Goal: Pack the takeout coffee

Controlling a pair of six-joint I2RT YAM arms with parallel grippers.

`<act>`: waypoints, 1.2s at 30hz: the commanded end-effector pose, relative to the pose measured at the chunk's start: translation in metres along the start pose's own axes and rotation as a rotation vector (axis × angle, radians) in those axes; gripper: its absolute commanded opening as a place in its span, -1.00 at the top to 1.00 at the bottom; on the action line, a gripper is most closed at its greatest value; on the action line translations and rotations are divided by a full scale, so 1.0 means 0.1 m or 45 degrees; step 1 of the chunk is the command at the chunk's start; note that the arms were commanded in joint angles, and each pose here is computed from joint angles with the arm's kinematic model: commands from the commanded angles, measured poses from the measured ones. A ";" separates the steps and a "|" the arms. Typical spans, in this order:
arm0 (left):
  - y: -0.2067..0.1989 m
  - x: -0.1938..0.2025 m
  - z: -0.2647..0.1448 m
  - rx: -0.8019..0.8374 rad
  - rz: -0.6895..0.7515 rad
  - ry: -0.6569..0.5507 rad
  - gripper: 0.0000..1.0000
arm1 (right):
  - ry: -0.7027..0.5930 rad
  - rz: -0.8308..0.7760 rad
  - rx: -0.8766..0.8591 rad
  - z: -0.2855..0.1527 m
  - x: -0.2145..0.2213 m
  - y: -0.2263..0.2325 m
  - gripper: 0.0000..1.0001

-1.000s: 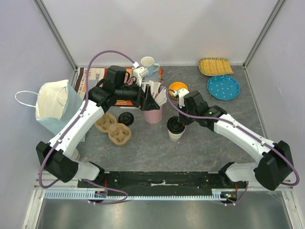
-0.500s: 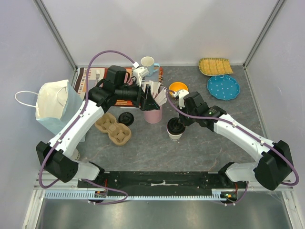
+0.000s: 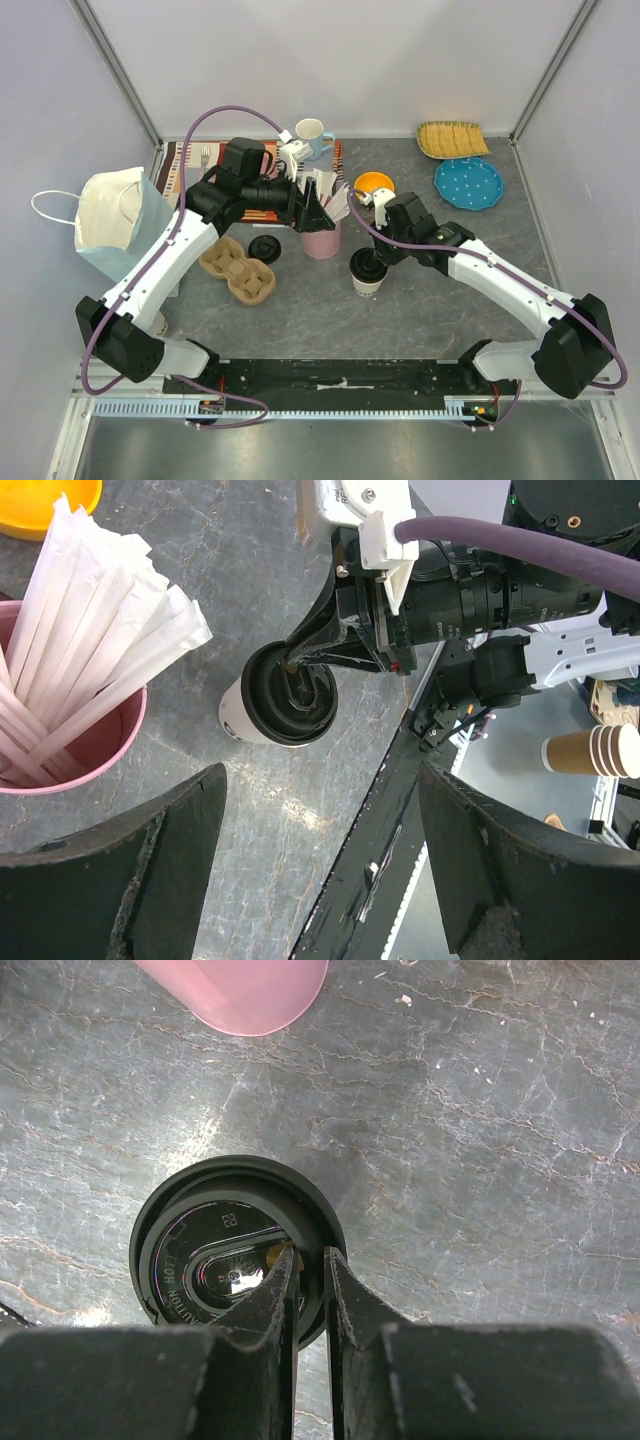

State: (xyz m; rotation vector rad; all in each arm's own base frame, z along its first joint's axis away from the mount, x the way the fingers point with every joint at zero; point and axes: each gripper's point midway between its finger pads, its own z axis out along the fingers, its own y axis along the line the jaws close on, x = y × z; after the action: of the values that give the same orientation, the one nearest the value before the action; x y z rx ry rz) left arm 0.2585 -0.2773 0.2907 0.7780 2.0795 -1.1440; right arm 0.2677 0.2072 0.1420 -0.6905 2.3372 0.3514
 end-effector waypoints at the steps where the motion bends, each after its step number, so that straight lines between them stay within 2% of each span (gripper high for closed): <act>1: 0.01 -0.05 -0.02 0.002 0.061 -0.009 -0.66 | -0.053 -0.005 -0.003 -0.07 -0.15 0.01 0.62; 7: 0.01 -0.05 -0.02 0.002 0.060 -0.008 -0.67 | -0.051 -0.010 -0.002 -0.10 -0.16 0.01 0.62; 13: 0.01 -0.04 -0.01 0.001 0.061 -0.005 -0.67 | -0.071 -0.032 0.010 -0.23 -0.28 -0.01 0.74; 17: 0.02 -0.05 0.00 0.003 0.058 -0.003 -0.67 | -0.059 -0.045 0.014 -0.26 -0.28 -0.01 0.74; 36: 0.02 -0.04 0.00 0.005 0.059 -0.001 -0.68 | 0.016 -0.027 0.020 -0.02 -0.09 -0.03 0.73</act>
State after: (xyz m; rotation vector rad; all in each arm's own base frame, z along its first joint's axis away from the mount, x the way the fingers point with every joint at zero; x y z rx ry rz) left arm 0.2584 -0.2770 0.2831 0.7816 2.1093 -1.1425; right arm 0.2693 0.2070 0.1495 -0.7236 2.3524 0.3314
